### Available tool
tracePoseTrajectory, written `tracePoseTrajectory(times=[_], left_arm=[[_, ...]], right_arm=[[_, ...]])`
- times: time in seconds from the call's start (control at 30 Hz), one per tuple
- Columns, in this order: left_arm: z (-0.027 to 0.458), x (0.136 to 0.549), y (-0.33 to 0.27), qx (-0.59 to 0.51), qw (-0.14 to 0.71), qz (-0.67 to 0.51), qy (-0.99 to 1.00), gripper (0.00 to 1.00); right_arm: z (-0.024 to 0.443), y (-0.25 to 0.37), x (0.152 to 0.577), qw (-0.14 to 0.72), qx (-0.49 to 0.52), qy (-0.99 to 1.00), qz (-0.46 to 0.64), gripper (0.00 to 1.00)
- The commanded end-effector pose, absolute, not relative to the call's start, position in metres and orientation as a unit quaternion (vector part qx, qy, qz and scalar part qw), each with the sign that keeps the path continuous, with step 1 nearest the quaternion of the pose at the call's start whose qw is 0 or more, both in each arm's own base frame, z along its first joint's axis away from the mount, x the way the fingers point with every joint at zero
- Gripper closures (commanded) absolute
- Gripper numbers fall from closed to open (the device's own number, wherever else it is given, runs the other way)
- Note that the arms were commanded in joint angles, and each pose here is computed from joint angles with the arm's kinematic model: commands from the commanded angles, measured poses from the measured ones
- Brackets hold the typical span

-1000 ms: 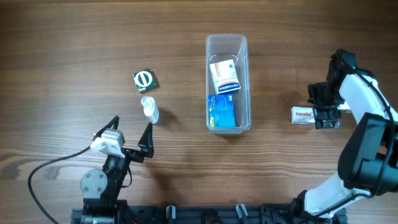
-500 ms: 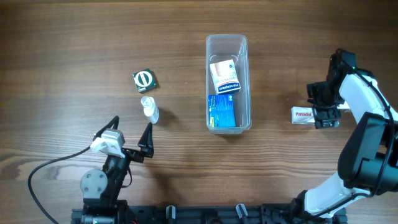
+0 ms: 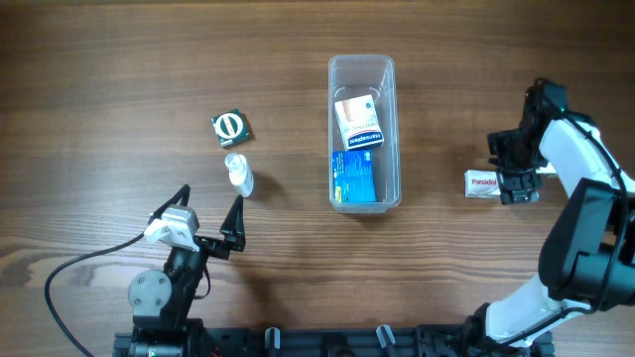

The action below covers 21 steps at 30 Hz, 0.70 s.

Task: Pack container
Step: 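Move right gripper to the white Panadol box and grasp it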

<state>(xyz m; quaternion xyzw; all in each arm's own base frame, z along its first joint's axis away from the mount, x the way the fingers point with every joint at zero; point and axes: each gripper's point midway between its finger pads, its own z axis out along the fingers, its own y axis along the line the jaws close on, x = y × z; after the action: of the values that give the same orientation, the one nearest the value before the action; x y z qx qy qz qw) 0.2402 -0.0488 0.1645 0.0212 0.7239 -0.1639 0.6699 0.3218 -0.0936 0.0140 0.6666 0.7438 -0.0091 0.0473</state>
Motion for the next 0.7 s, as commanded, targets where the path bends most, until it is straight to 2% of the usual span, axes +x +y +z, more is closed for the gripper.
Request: tracePoseTrajectory(times=[0.0,0.23,0.33,0.53,0.67], left_arm=[[0.161,0.240,-0.048,0.028,0.669,-0.158,0.726,0.00],[0.161,0.240,-0.048,0.028,0.669,-0.158,0.726,0.00],[0.162,0.240,-0.048,0.028,0.669,-0.158,0.726,0.00],[0.161,0.240,-0.048,0.028,0.669,-0.158,0.726,0.00],[0.161,0.240,-0.048,0.028,0.669,-0.158,0.726,0.00]], right_arm=[[-0.005,-0.083,0.312,0.019,0.664,0.747,-0.003,0.01],[-0.005,-0.084,0.312,0.021,0.663,0.748,-0.006,0.01],[-0.005,-0.087,0.311,0.026,0.663,0.748,-0.013,0.12],[-0.004,-0.098,0.302,0.032,0.662,0.747,-0.054,0.16],[-0.004,-0.098,0.301,0.031,0.662,0.747,-0.055,0.25]])
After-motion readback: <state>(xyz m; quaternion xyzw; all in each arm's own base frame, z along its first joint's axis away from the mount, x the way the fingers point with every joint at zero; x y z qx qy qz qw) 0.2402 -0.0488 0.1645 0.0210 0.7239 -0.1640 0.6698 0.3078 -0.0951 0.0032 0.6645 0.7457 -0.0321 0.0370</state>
